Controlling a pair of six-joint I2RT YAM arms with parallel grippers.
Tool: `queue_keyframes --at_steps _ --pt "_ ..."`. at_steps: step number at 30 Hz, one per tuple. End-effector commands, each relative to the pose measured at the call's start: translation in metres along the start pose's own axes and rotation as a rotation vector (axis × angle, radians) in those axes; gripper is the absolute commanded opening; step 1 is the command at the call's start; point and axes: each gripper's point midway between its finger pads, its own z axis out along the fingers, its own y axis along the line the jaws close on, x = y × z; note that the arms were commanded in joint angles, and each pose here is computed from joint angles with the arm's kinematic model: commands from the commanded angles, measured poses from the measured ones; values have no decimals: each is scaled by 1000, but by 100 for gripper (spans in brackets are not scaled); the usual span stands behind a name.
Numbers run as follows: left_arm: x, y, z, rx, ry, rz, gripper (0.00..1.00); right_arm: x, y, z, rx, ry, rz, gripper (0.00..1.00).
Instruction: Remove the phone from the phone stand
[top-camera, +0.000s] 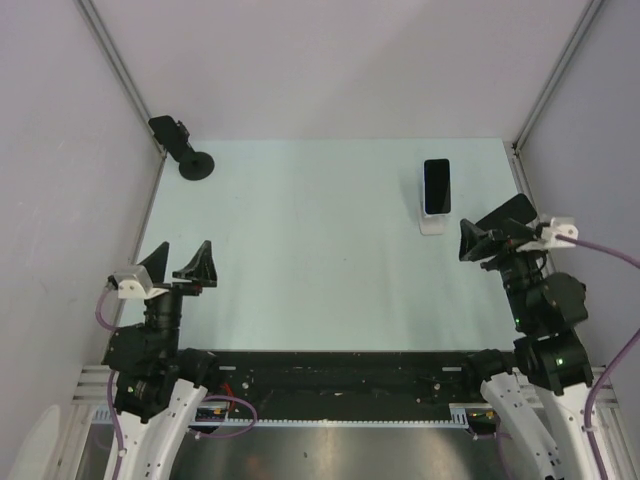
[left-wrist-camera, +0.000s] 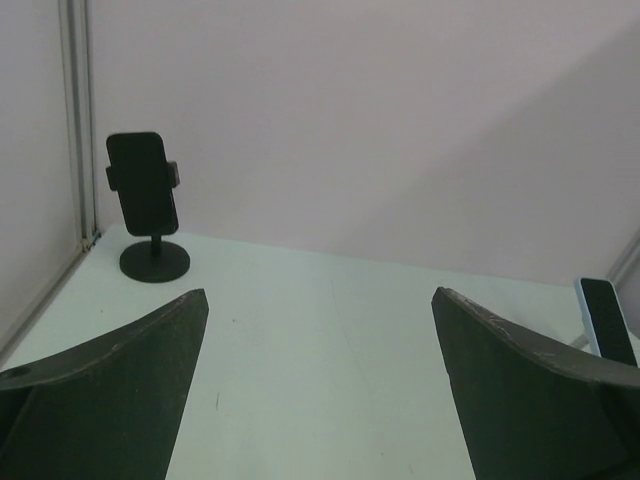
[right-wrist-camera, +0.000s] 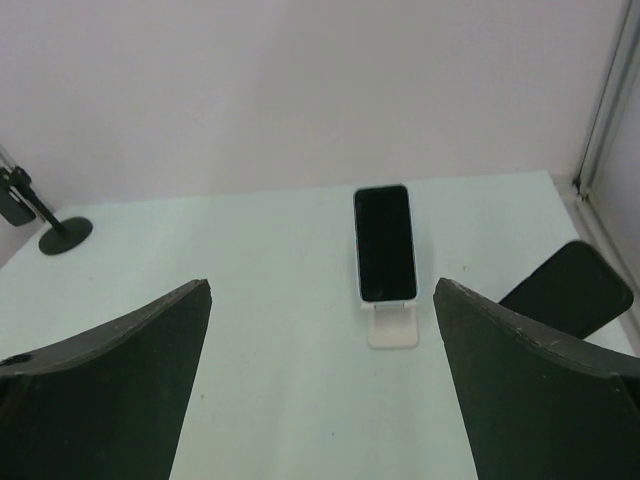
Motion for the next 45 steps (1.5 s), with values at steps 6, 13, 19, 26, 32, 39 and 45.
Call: queue_keyframes --at_steps 6,13,19,26,32,39,45 --pt "-5 -6 -18 52 -25 -45 100 56 -47 26 360 307 51 100" --pt "-12 -8 -25 72 -50 -43 100 71 -101 39 716 364 12 100" --pt "-11 -10 -26 85 -41 -39 100 95 -152 56 947 392 44 100" --pt "-12 -11 -26 91 -41 -41 100 99 -182 80 1096 304 -4 100" --pt "-12 -11 -26 96 -41 -36 100 99 -197 99 1181 249 -24 100" --pt "-12 -12 -27 101 -39 -37 100 113 -210 112 1237 249 -35 100" --pt "-14 -13 -27 106 -43 -37 100 131 -218 120 1260 280 -63 100"
